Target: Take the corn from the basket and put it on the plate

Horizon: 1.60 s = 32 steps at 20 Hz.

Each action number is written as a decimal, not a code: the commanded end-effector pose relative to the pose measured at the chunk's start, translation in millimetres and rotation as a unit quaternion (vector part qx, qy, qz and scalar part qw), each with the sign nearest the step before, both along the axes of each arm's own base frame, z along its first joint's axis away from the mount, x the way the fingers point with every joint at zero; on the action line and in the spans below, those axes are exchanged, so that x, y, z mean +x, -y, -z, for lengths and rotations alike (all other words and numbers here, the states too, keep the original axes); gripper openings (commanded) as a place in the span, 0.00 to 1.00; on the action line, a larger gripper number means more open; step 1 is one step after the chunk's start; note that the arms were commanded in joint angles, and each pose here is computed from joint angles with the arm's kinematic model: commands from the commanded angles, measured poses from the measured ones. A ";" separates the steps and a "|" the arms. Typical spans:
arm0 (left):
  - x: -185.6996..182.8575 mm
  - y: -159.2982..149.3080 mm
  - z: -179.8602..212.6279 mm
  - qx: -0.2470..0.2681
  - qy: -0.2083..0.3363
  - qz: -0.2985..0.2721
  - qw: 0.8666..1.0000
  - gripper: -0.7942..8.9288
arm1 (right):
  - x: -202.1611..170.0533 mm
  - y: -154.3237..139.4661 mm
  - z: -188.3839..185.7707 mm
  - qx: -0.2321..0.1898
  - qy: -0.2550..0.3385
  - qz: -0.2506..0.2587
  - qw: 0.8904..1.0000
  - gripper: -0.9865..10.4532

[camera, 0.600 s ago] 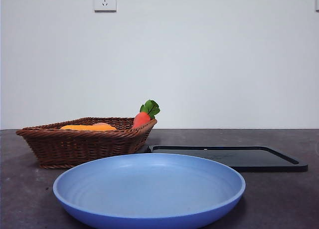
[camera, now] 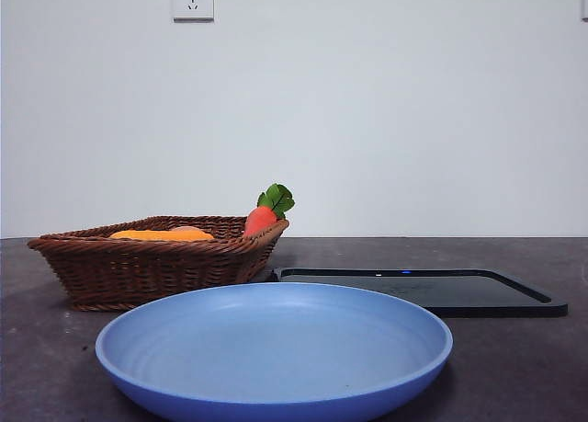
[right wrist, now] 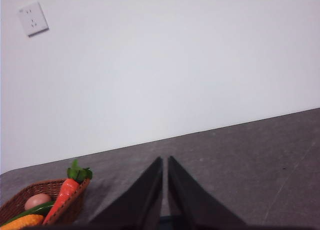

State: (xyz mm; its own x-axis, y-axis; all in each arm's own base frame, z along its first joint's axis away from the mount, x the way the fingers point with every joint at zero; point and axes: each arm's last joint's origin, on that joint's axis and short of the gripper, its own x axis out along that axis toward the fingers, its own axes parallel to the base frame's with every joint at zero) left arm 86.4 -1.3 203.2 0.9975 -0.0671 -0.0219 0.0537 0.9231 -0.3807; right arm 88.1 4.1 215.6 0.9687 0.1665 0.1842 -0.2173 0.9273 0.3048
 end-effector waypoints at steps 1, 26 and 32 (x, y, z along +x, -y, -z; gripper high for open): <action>-4.0 0.2 -21.5 -0.004 0.005 0.005 1.000 0.09 | 1.2 -0.3 -10.4 0.006 -0.026 -0.004 1.000 0.09; 17.3 10.5 -92.4 0.079 -0.213 0.224 0.948 0.09 | 46.1 -28.7 -72.9 -0.144 -0.361 -0.262 0.883 0.09; 17.3 10.5 -92.0 0.078 -0.216 0.224 0.947 0.27 | 50.5 -34.4 -67.8 -0.147 -0.381 -0.279 0.869 0.21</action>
State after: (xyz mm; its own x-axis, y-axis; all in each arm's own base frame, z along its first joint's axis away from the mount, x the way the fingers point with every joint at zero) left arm 103.8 -11.9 290.1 0.7566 -0.4428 -0.4811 0.3064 0.8901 -0.3374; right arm 136.8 37.7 279.2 0.5373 0.5772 -0.6150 -0.4838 0.8082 0.3358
